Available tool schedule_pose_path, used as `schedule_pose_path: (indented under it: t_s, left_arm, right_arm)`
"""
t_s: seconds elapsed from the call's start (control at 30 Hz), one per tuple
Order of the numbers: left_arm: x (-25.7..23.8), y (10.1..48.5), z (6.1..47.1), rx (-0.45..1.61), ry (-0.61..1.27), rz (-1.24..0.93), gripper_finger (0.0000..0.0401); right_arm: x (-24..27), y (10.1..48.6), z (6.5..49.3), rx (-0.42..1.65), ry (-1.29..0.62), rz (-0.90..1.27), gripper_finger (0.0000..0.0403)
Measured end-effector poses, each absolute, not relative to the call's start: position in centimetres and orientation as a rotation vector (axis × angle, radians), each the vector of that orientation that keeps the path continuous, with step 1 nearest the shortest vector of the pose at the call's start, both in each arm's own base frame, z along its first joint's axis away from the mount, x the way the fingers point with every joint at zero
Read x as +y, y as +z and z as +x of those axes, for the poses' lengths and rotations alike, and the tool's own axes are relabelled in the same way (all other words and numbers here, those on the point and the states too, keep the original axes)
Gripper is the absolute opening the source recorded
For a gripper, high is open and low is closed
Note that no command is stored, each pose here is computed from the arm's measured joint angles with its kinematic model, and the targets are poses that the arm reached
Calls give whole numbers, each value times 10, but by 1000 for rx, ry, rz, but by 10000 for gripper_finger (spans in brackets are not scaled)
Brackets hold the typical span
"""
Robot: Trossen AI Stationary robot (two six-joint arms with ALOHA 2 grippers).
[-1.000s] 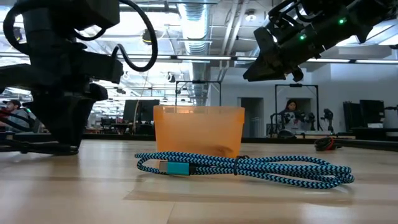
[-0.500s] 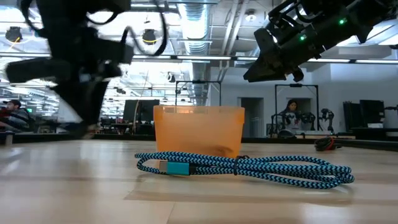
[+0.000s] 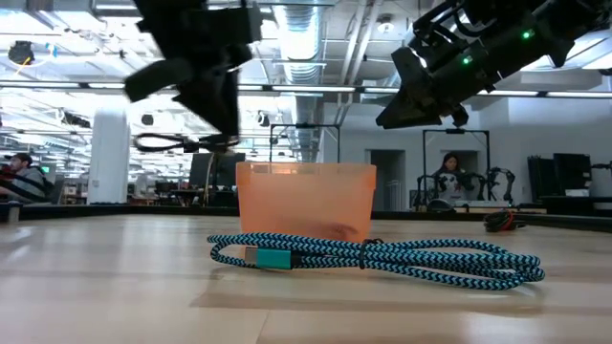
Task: Pick and place USB-C Cables
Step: Put the left black charger cable into the orange bin
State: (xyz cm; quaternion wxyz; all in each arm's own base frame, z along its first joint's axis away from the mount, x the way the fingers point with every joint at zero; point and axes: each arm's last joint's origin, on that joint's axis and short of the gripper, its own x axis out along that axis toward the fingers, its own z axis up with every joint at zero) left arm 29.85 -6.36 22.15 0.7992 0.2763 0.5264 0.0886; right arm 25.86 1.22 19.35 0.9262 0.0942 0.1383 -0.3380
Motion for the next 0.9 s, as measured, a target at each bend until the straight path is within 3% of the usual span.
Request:
schedule_pose_path:
  t_s: [0.43, 0.67, 0.9]
  left_arm:
    - [-20, 237, 334, 873, -124, 809, 2]
    - [-18, 233, 339, 746, -384, 878, 2]
    - [-28, 237, 342, 657, -449, 1031, 17]
  right_arm:
    - [11, 190, 257, 327, -703, 170, 116]
    - [10, 189, 256, 334, -711, 168, 116]
    - [10, 189, 256, 333, -710, 168, 116]
